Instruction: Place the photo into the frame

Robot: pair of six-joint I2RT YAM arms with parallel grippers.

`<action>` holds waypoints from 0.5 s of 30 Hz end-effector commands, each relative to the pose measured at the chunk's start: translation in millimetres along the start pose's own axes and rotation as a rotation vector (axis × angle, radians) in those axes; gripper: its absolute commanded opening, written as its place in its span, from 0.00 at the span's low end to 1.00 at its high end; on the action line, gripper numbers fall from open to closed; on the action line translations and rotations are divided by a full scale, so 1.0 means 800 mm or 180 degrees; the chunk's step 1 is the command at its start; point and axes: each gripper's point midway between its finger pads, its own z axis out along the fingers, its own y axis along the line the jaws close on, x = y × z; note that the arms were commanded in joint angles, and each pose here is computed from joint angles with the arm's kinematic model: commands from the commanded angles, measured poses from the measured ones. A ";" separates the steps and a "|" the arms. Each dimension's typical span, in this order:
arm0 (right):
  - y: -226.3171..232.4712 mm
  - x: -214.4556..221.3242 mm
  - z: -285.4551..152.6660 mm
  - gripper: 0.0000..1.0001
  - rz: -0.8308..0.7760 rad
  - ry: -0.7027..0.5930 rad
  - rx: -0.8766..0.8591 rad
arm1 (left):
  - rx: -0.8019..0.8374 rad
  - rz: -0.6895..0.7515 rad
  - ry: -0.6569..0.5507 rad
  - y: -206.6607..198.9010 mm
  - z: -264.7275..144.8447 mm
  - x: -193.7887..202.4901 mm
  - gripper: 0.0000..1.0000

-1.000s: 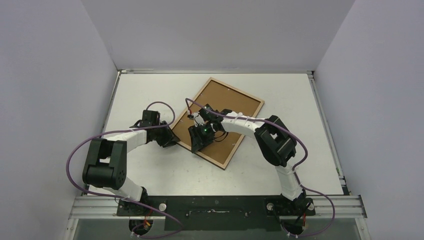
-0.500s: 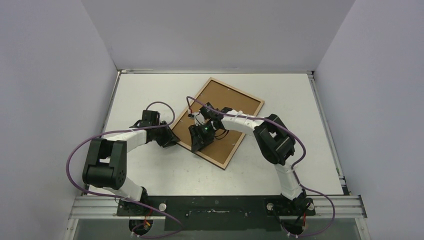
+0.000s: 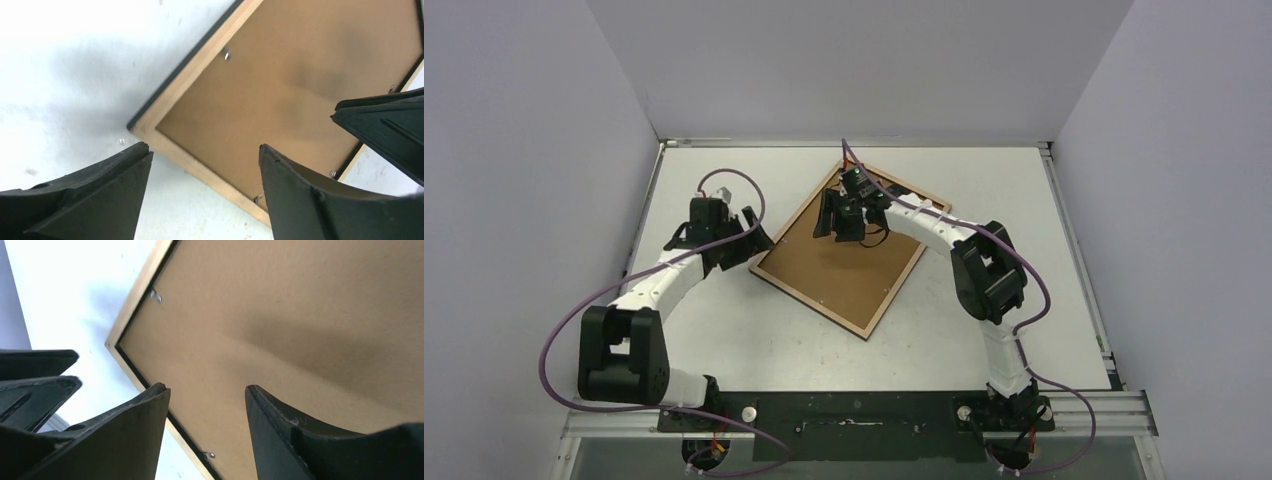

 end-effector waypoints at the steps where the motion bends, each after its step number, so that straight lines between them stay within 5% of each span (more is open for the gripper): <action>1: 0.002 -0.042 -0.023 0.58 0.0258 -0.0475 0.0383 | 0.0034 0.0566 -0.0381 -0.015 -0.013 -0.064 0.81; 15: 0.001 -0.065 -0.003 0.57 0.0525 -0.0698 0.0753 | 0.0384 0.0798 0.0525 -0.023 0.068 -0.059 0.73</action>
